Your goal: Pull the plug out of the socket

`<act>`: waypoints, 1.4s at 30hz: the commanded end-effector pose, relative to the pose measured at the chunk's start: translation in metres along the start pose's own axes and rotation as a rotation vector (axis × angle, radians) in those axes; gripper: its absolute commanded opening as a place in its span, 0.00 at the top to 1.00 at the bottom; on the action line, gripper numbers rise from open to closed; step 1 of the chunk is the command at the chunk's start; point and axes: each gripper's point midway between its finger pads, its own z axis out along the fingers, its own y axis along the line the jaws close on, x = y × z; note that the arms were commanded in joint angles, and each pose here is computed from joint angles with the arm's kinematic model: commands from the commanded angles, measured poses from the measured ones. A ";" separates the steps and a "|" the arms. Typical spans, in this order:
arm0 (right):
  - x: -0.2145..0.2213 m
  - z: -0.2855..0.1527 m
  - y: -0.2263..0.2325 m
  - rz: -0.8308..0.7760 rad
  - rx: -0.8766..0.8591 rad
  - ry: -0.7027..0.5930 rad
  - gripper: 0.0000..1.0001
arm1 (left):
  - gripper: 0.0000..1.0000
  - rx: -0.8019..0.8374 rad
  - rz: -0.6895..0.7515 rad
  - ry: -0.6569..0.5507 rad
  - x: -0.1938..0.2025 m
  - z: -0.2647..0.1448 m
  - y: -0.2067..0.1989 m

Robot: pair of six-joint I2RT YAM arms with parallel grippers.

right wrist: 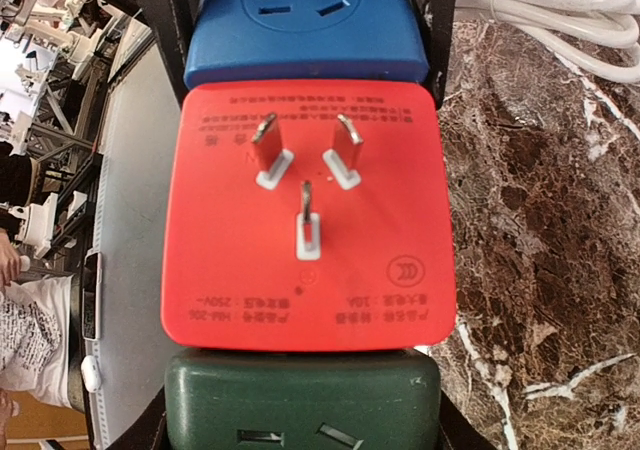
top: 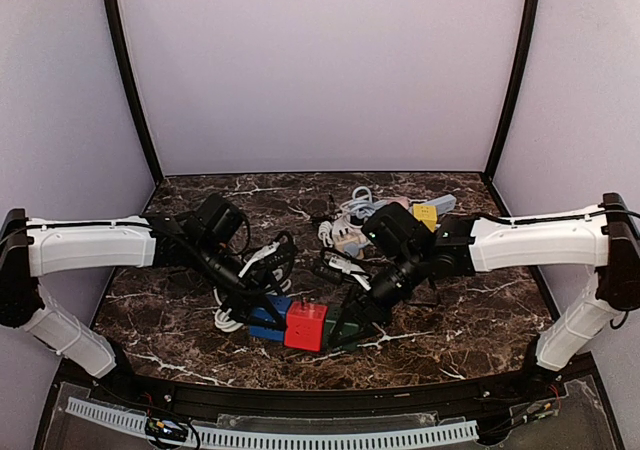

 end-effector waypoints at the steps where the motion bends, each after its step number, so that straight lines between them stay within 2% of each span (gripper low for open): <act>1: -0.067 -0.021 0.053 -0.283 -0.190 -0.202 1.00 | 0.70 0.054 0.036 -0.033 -0.013 0.003 -0.010; 5: -0.064 -0.021 0.056 -0.299 -0.209 -0.193 1.00 | 0.76 0.077 0.030 -0.037 -0.014 0.004 -0.012; 14: -0.069 -0.020 0.027 -0.247 -0.037 -0.211 1.00 | 0.83 0.036 0.041 -0.035 -0.014 0.002 -0.008; 19: -0.074 -0.025 0.007 -0.169 0.055 -0.235 1.00 | 0.86 -0.005 0.055 -0.039 -0.015 0.000 -0.004; 29: -0.069 -0.029 -0.025 -0.016 0.122 -0.238 1.00 | 0.91 -0.031 0.070 -0.058 -0.018 -0.003 -0.004; 35: -0.065 -0.030 -0.023 -0.026 0.107 -0.228 1.00 | 0.92 -0.034 0.065 -0.058 -0.019 -0.003 -0.003; 42: -0.059 -0.032 0.004 -0.105 -0.017 -0.203 1.00 | 0.92 -0.020 0.059 -0.058 -0.021 -0.003 -0.005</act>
